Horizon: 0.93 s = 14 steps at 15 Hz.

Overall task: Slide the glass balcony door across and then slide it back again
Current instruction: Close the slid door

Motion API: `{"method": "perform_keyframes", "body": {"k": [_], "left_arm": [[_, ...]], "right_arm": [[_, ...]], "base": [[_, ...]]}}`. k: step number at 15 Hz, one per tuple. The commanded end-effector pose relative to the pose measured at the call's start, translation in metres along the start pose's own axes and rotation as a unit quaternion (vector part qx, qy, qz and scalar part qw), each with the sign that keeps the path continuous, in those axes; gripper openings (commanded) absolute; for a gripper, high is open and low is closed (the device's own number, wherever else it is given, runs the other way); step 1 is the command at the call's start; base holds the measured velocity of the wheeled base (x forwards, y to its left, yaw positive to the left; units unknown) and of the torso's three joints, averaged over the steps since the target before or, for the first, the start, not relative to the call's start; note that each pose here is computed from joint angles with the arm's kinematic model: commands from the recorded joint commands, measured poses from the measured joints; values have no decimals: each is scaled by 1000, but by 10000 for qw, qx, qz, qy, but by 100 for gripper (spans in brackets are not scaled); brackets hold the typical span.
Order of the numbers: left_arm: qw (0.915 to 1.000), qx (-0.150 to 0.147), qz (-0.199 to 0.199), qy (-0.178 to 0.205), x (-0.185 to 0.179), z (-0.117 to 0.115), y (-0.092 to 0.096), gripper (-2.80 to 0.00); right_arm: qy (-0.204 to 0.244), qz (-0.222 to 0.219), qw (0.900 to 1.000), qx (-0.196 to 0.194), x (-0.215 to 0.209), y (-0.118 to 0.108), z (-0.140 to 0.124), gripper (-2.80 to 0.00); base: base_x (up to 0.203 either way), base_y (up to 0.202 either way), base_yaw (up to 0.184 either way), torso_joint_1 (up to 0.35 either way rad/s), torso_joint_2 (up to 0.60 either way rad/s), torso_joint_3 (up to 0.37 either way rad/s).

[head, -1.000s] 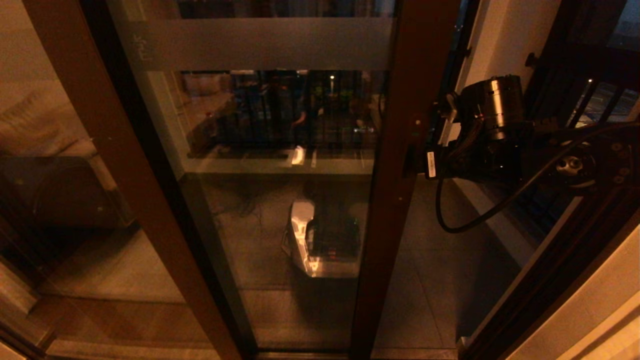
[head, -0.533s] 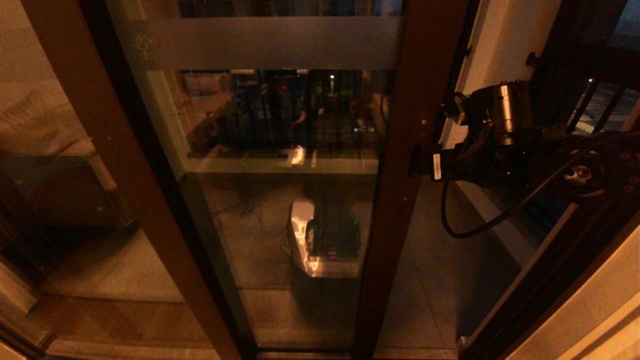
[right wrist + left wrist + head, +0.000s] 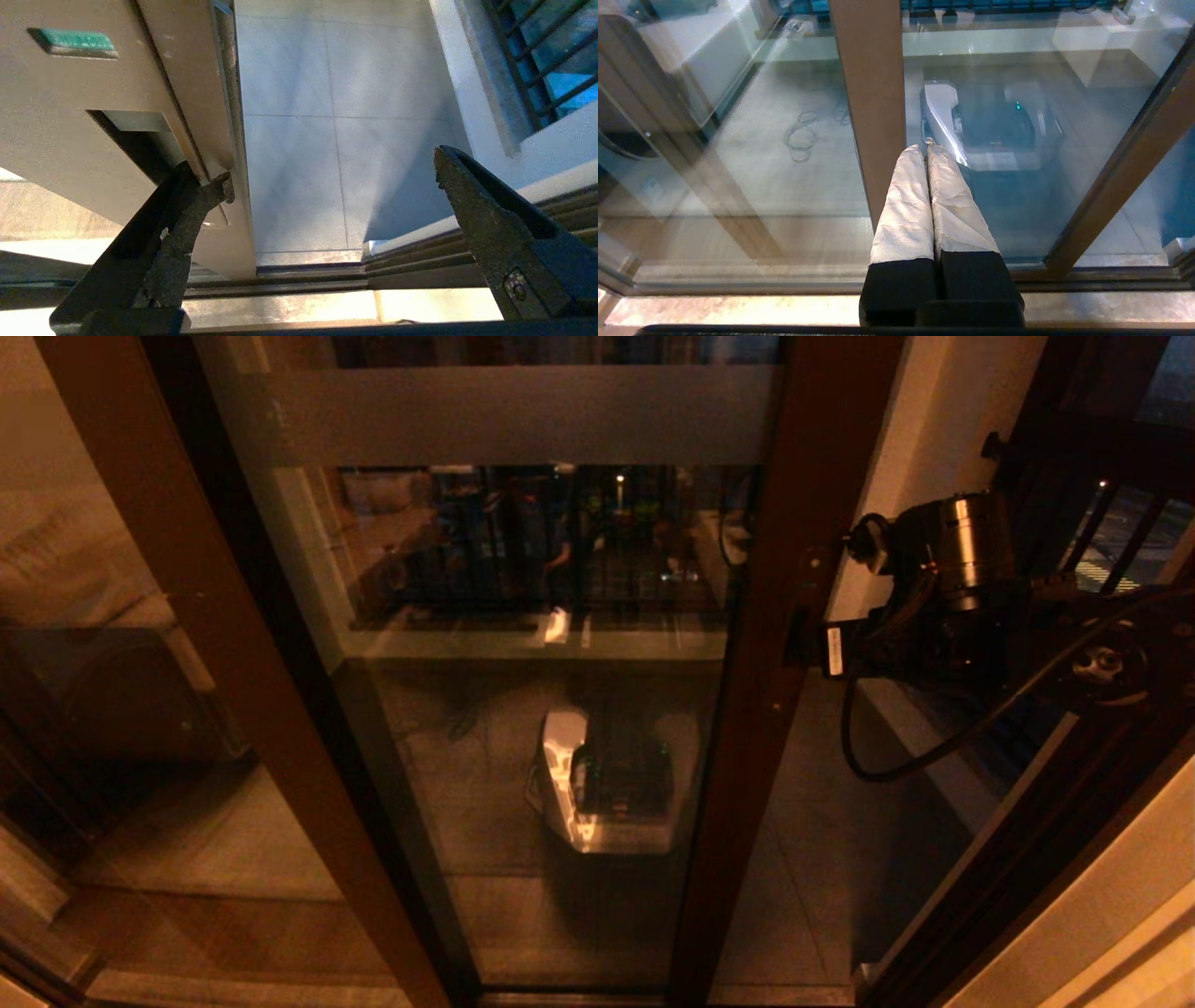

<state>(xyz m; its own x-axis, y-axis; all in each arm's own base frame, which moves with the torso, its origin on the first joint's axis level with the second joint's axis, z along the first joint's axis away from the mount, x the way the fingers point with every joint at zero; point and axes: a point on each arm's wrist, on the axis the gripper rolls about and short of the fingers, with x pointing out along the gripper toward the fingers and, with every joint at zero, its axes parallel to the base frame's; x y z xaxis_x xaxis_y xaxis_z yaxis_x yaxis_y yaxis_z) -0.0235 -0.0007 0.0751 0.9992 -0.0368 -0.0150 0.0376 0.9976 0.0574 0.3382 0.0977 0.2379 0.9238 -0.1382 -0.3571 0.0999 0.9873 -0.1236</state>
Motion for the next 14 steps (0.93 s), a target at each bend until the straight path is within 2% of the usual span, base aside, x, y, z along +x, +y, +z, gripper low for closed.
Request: {"method": "perform_keyframes", "body": {"k": [1, 14], "left_arm": [[10000, 2, -1, 9, 0, 0, 0, -280], [10000, 2, 0, 4, 0, 0, 0, -280]], "right_arm": [[-11, -20, 10000, 26, 1, -3, 0, 0], [-7, -239, 9997, 59, -3, -23, 0, 0]], "base": [[0, 0, 0, 0, 0, 0], [0, 0, 0, 0, 0, 0]]}}
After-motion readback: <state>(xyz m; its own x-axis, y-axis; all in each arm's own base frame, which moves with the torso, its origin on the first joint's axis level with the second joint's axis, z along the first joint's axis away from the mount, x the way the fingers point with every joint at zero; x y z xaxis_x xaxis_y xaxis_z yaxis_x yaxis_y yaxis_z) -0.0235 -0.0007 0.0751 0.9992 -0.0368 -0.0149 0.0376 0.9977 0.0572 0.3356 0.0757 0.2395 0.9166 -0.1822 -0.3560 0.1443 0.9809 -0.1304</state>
